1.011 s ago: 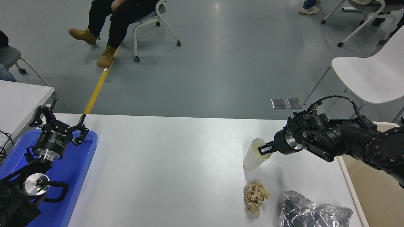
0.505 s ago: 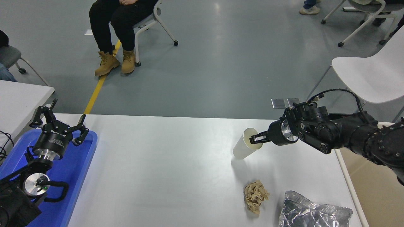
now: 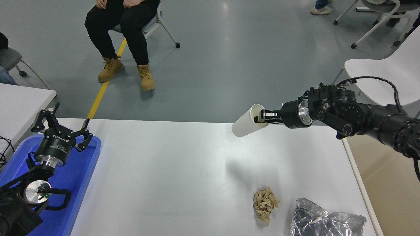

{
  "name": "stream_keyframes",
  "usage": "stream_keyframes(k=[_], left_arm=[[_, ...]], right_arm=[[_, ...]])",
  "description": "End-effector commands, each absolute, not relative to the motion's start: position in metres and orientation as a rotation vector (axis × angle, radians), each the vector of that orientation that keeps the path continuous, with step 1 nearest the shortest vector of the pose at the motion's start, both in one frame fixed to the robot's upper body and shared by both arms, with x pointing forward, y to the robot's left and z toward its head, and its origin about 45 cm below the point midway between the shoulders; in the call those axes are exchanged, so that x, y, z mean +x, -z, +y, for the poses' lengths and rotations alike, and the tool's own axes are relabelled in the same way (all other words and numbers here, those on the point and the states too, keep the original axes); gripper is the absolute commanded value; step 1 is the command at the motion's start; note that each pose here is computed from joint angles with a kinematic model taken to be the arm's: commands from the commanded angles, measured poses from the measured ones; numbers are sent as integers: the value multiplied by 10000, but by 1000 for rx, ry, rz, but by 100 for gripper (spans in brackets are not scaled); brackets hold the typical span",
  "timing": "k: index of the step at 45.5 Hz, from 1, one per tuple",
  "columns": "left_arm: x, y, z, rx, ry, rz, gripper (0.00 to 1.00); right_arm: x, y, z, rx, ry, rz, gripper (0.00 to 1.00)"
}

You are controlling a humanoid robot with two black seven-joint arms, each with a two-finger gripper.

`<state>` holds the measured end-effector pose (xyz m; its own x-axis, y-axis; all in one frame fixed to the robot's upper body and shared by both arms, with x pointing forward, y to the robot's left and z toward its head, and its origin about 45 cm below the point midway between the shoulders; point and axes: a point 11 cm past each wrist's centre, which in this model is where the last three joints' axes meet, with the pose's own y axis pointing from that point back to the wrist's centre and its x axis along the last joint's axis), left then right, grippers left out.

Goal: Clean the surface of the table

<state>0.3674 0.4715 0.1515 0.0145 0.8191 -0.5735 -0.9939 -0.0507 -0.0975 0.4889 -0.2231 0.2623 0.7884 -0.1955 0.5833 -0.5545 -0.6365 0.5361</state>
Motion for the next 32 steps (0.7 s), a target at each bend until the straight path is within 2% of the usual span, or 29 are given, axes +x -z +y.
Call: stream_keyframes(k=[1, 10, 17, 32], left_arm=[[3675, -1511, 4709, -566, -1534, 394, 100], [3675, -1513, 4710, -568, -1534, 394, 100], [3674, -1517, 4717, -567, -1535, 393, 100], [3675, -1512, 4709, -566, -1534, 394, 100]], right_arm=[[5015, -3152, -2383, 2379, -584, -720, 0], [5077, -3403, -2798, 2439, -531, -954, 0], [5162, -3521, -3333, 2349, -526, -1174, 0], [5000, -3367, -4398, 2122, -444, -1554, 0]])
